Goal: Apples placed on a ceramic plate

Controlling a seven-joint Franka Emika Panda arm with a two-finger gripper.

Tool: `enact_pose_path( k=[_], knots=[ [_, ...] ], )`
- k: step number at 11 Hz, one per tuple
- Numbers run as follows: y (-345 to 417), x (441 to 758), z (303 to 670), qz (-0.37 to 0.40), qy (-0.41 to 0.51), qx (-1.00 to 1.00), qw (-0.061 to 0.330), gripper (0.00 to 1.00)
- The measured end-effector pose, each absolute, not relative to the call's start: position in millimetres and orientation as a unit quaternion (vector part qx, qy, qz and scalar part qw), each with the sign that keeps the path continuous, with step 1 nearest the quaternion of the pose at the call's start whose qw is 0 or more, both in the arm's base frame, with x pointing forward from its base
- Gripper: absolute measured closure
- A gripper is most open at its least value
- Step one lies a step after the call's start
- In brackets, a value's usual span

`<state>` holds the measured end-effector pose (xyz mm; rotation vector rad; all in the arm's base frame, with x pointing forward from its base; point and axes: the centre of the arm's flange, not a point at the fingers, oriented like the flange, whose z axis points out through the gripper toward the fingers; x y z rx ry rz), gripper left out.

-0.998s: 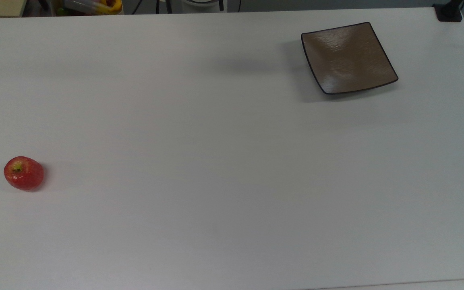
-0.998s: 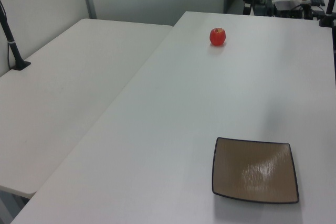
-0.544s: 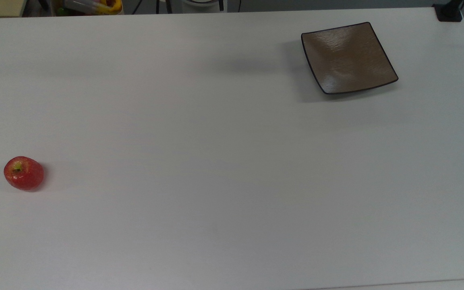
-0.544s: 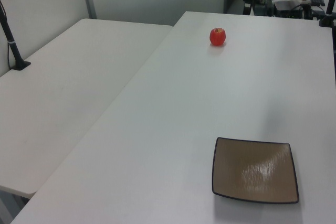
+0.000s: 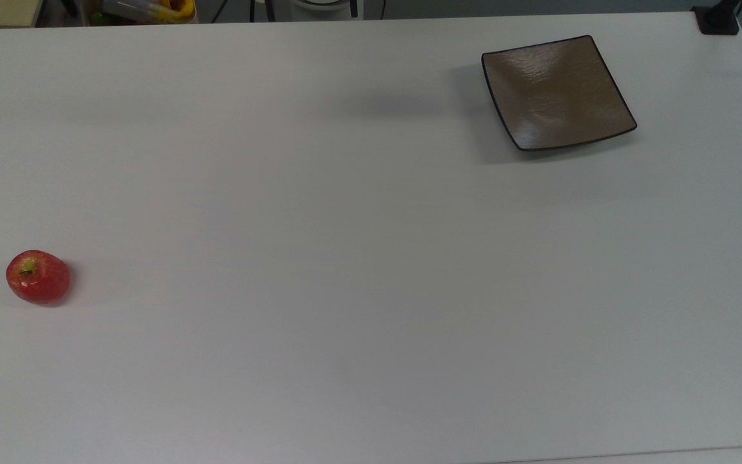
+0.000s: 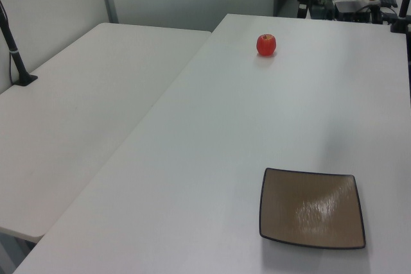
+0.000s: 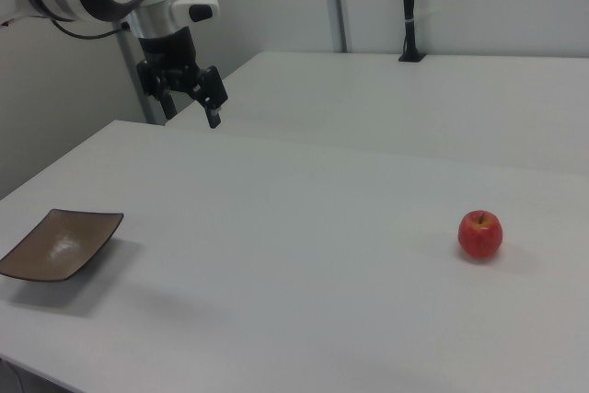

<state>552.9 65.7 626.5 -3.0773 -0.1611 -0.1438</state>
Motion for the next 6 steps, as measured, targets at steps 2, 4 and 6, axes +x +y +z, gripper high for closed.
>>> enact_pose_path(
  k=[2,4,6],
  knots=[
    [65.7,552.9,626.3,-0.046,-0.053,-0.997,0.028,0.0],
    [65.7,552.6,624.9,-0.044,-0.057,-0.997,0.028,0.0],
    [65.4,552.9,623.9,-0.042,-0.059,-0.997,0.028,0.0]
  ],
)
